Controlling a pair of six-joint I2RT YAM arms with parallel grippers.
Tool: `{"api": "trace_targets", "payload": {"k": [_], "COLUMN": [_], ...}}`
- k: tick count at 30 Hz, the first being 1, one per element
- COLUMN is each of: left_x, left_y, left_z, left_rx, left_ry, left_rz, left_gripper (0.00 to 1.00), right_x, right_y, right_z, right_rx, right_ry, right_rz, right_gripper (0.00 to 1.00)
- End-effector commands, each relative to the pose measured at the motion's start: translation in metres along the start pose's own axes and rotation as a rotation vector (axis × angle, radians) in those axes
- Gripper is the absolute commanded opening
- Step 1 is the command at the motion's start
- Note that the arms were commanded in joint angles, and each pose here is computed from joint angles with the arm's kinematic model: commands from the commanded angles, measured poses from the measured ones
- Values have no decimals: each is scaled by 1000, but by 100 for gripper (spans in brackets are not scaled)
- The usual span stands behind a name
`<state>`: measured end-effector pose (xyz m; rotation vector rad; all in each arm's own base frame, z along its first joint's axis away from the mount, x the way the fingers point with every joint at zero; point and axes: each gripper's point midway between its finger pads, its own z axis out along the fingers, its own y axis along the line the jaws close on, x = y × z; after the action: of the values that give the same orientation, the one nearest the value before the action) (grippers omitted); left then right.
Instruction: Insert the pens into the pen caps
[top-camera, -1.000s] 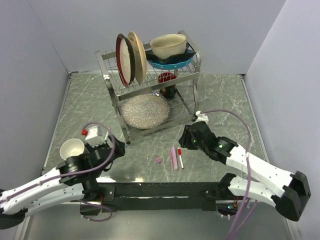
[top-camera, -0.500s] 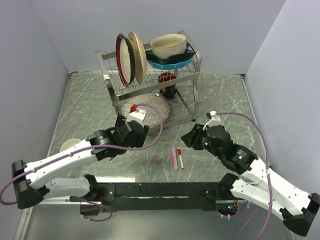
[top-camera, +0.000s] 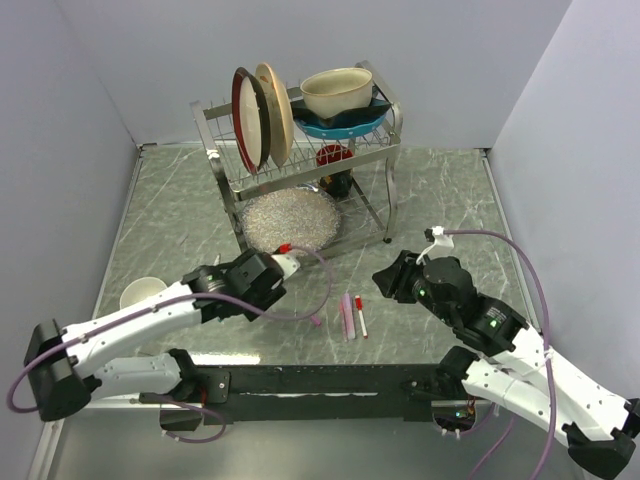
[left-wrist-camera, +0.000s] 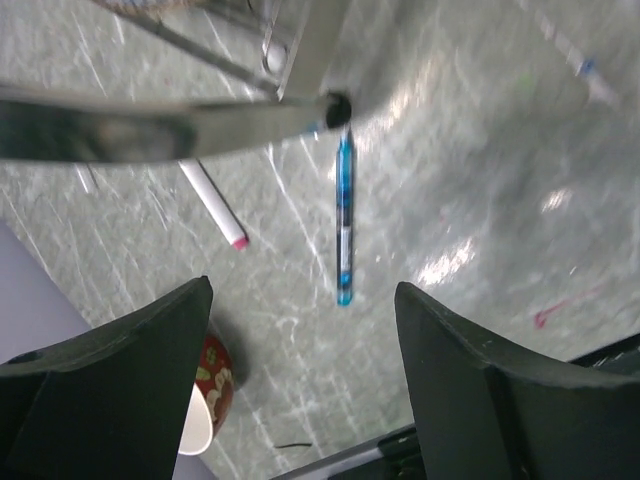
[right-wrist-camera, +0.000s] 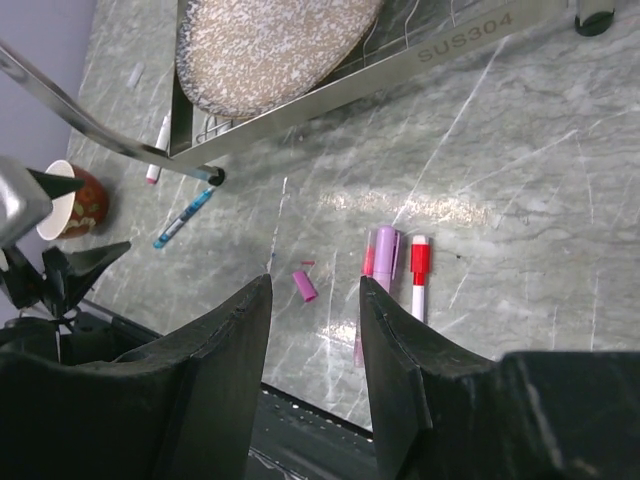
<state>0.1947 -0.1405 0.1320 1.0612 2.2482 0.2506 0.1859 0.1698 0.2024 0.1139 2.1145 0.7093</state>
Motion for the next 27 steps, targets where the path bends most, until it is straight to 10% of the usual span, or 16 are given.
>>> {"api": "trace_targets", "payload": {"k": [1,27], "left_x": [36,68], "left_y": [5,-12], "left_z": [5,63], "left_rx": [19,274], "left_ry": [79,245], "left_rz": [107,-45], "left_gripper": [78,64], "right_x": [-3,-14], "right_y": [-6,0], "right_z": [3,-4], "right_rx": [27,27], "right_ry": [-20,-34], "right_rz": [-19,-34], "right_gripper": [48,48]}}
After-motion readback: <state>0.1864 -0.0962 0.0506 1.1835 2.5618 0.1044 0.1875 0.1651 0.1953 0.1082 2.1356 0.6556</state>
